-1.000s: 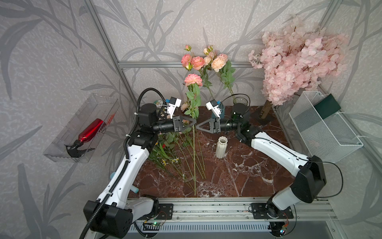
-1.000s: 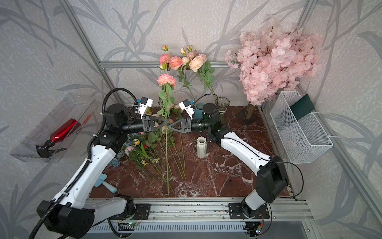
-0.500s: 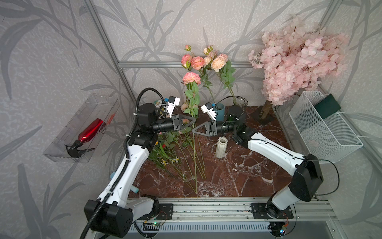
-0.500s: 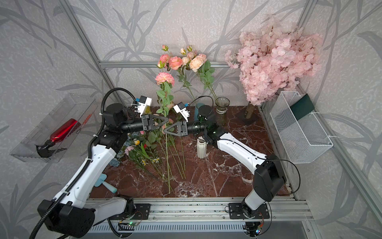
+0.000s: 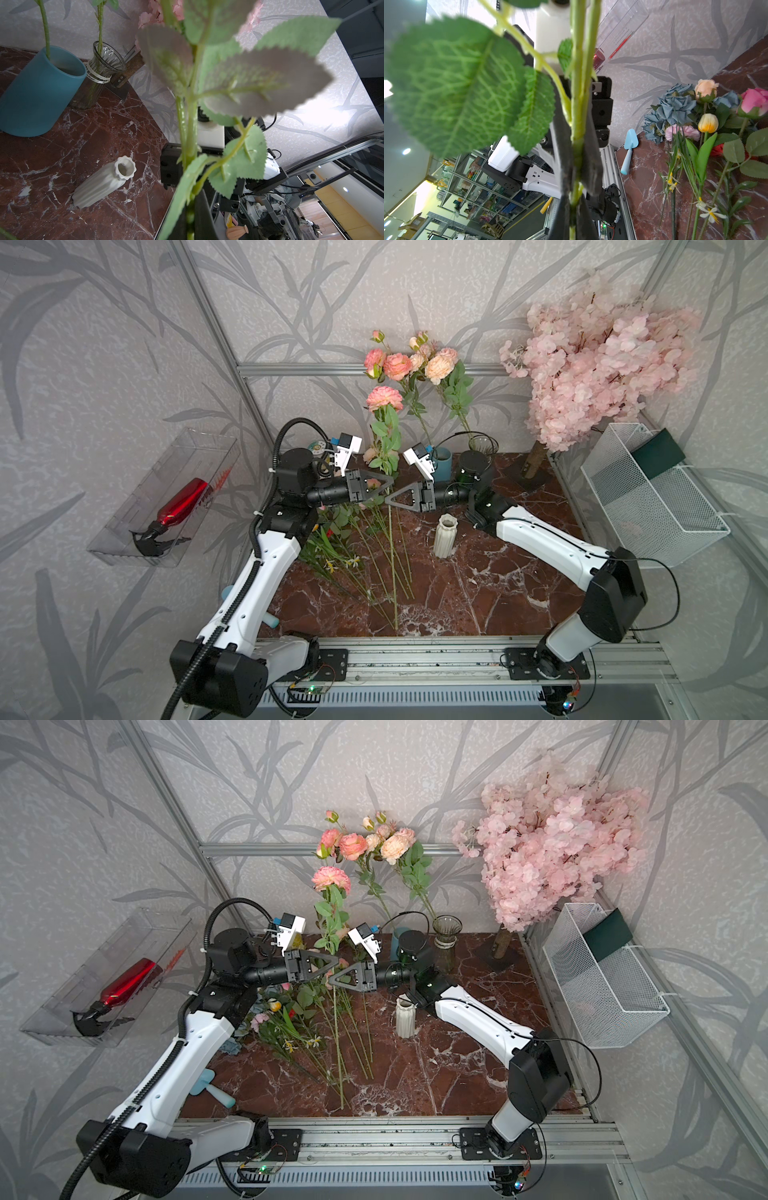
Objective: Place the pink flowers into the vase
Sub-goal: Pick up the flower at the center of the board.
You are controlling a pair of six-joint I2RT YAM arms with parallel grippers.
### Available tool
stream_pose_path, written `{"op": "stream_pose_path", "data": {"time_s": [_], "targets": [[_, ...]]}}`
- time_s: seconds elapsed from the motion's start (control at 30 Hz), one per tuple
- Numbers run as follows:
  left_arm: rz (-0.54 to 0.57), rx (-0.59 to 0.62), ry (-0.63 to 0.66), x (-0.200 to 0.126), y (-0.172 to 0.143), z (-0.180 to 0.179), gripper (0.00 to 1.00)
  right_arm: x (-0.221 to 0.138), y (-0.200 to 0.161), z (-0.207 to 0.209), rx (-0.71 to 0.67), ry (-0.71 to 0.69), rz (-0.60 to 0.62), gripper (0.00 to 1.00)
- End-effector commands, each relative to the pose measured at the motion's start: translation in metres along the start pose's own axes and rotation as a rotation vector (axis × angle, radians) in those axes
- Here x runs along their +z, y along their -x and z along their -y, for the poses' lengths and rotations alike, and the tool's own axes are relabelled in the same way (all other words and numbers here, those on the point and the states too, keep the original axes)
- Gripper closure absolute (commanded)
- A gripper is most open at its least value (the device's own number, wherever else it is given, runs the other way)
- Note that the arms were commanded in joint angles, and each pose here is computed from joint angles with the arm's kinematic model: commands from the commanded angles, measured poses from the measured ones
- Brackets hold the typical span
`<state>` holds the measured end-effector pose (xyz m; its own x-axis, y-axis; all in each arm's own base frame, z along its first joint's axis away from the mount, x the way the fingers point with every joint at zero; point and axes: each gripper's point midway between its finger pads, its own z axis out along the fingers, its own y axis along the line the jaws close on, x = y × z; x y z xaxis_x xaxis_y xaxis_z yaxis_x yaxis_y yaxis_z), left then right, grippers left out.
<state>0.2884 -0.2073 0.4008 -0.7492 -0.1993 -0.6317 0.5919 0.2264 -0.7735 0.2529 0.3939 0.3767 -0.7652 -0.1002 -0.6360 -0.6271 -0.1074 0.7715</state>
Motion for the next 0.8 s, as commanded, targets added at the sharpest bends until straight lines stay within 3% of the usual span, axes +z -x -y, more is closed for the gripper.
{"op": "stream_pose_path", "data": {"time_s": [0.0,0.1,0.17,0.3,0.37,0.53,0.77], "targets": [[0.006,0.036,-0.017,-0.002,0.002,0.008,1.00,0.000,0.007,-0.016,-0.074,0.030,0.014,0.99],[0.006,0.030,0.001,-0.003,0.003,0.005,0.94,-0.001,0.006,-0.016,-0.086,0.024,0.017,1.00],[0.007,0.026,0.014,-0.003,0.003,0.003,0.81,-0.002,0.005,-0.015,-0.101,0.005,0.014,1.00],[0.009,0.017,0.044,-0.004,0.003,0.000,0.43,-0.007,0.005,-0.012,-0.149,-0.073,0.019,1.00],[0.016,0.011,0.086,-0.006,0.003,-0.007,0.35,-0.011,0.003,-0.008,-0.162,-0.129,0.011,1.00],[0.021,-0.053,0.235,-0.014,-0.002,-0.037,0.31,-0.018,0.011,-0.007,-0.221,-0.219,0.036,1.00],[0.008,-0.113,0.543,-0.041,-0.024,-0.095,0.31,-0.018,0.020,-0.002,-0.241,-0.264,0.045,1.00]]}}
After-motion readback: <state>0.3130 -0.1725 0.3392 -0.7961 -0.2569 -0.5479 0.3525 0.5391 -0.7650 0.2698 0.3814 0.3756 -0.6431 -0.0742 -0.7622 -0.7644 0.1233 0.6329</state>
